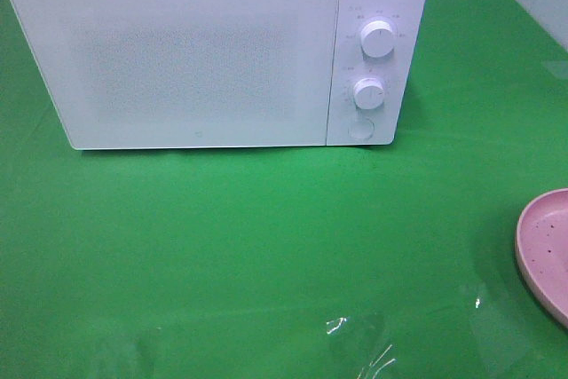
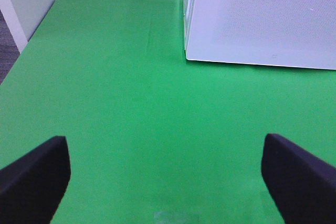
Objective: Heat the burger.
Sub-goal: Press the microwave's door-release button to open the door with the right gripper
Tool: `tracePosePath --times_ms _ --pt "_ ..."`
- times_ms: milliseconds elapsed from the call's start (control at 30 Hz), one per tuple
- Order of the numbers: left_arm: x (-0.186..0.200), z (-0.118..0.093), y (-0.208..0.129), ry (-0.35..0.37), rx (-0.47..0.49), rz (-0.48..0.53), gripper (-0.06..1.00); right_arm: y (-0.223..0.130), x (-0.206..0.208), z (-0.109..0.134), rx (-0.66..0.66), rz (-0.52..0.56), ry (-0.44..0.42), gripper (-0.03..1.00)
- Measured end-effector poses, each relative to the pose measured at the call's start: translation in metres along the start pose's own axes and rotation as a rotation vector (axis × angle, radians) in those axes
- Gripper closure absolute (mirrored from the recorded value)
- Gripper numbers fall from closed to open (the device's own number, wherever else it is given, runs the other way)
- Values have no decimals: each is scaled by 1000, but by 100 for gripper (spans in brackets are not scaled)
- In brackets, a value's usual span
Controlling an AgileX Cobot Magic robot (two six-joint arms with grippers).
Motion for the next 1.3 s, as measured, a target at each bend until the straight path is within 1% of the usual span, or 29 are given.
tracePosePath --times_ms 700,833,1000,1067,1167,1300 --pt "0 0 0 0 0 0 4 1 0 0 0 0 0 24" --pt "0 0 0 0 0 0 4 17 -1 5 -1 8 -3 24" --pt "0 0 0 0 0 0 4 27 -8 8 -2 2 -2 24" --pt "0 0 0 0 0 0 4 36 -16 10 -3 -3 -1 24" --pt "0 0 0 0 0 0 4 38 -19 11 -4 -3 -2 24" --pt "0 0 0 0 0 0 4 52 -36 14 -6 -2 -3 24"
Point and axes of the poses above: a point on each arm's last joint axis where the gripper is mounted, x pointing back along that axis away from the gripper, z along the wrist's bending axis when the last joint is at zero, y = z × x, the point moved 4 cm from there along -x, pointing out along that axis toward the gripper, and after that the axes turned 13 degrees about -x, right-handed, at the moved point
